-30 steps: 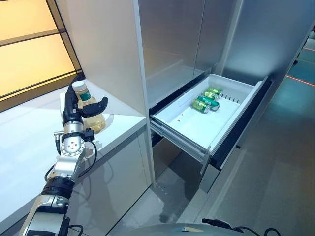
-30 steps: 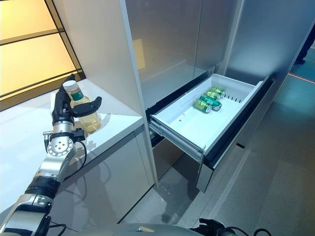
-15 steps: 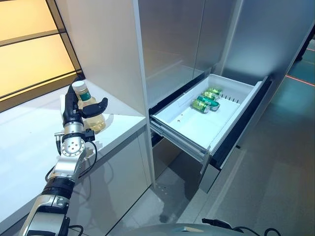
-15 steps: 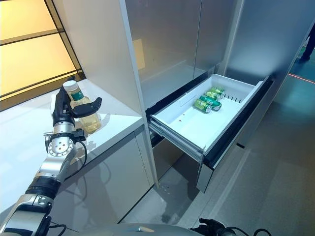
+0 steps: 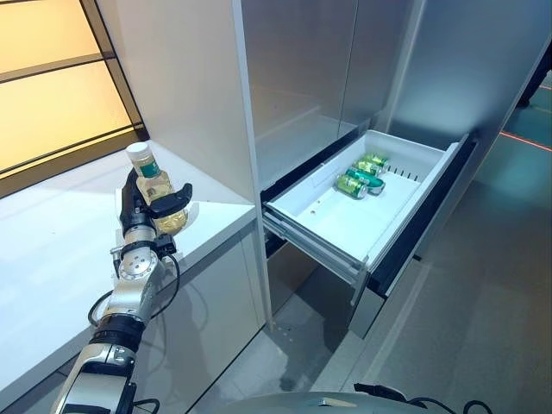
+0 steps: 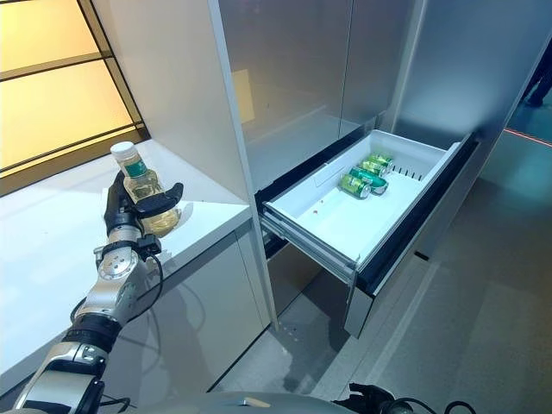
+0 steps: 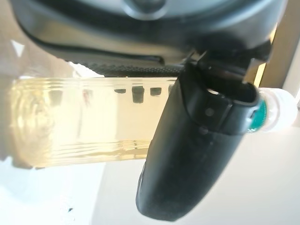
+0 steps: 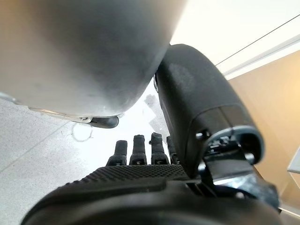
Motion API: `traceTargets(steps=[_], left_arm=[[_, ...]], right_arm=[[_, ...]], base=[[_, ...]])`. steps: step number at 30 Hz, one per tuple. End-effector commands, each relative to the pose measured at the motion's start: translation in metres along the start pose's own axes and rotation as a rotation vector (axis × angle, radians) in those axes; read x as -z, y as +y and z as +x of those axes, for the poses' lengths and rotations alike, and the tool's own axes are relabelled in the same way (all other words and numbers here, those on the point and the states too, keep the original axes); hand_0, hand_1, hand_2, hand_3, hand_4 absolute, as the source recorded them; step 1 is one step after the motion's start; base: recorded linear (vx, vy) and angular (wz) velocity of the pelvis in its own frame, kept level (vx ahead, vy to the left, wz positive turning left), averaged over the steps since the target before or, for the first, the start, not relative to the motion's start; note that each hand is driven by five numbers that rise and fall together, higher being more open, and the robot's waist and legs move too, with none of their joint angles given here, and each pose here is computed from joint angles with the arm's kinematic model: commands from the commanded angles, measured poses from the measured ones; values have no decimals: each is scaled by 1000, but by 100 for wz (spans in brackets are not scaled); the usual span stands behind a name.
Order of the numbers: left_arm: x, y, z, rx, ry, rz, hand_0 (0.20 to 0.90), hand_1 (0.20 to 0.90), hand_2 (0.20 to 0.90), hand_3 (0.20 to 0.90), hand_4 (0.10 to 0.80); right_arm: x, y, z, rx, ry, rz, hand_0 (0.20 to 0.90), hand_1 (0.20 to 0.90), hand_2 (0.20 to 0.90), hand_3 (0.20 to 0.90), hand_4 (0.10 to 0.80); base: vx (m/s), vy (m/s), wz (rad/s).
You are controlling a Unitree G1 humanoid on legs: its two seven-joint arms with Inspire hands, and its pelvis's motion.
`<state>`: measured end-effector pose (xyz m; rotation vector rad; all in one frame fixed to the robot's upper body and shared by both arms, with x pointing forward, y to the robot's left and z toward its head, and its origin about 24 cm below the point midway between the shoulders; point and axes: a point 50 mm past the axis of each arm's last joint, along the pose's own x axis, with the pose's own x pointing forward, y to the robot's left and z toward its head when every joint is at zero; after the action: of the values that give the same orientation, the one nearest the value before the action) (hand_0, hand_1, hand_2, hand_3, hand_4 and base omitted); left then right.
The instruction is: Put drinks into fridge and close the fridge
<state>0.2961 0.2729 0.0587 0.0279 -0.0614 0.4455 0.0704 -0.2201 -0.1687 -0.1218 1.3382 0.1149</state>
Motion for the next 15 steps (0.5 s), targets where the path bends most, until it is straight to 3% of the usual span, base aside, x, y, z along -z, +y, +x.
traceTargets(steps=[1,2,3,4,5,7,8,9,10,15], left_arm=[[-57,-12,26,3,-227,-111,900,900,900,900,800],[-58,-12,26,2,-238,-117,900,900,900,900,800],[-61,-12,26,4,-258,-138,844,844,844,834,734],[-64,-12,26,5,-278,-157,531,531,531,469,369],[-67,-13,25,9,-302,-182,486,486,486,417,317],[-76,-14,22,0,-363,-226,578,578,578,524,424],[-78,-14,21,-4,-374,-227,578,578,578,524,424],[-81,-15,20,-8,-394,-226,761,761,761,738,638],[-83,-15,19,-11,-409,-229,900,900,900,900,800],[-88,-15,18,-17,-435,-220,900,900,900,900,800]], right_arm=[[23,-4,-3,0,107,-57,900,900,900,900,800],[23,-5,-3,0,107,-57,900,900,900,900,800],[23,-5,-3,-1,108,-58,900,900,900,900,800],[23,-5,-3,-1,109,-59,900,900,900,900,800],[23,-5,-3,-2,110,-59,900,900,900,900,800],[25,-6,-4,-2,111,-60,900,900,900,900,800],[25,-6,-4,-1,112,-60,900,900,900,900,800],[26,-5,-4,-2,113,-60,900,900,900,900,800],[26,-5,-4,-2,113,-60,900,900,900,900,800],[28,-5,-4,-2,116,-65,900,900,900,900,800]], base=[[0,0,0],[0,0,0],[0,0,0],[0,0,0],[0,0,0],[0,0,0],[0,0,0],[0,0,0],[0,0,0],[0,0,0]])
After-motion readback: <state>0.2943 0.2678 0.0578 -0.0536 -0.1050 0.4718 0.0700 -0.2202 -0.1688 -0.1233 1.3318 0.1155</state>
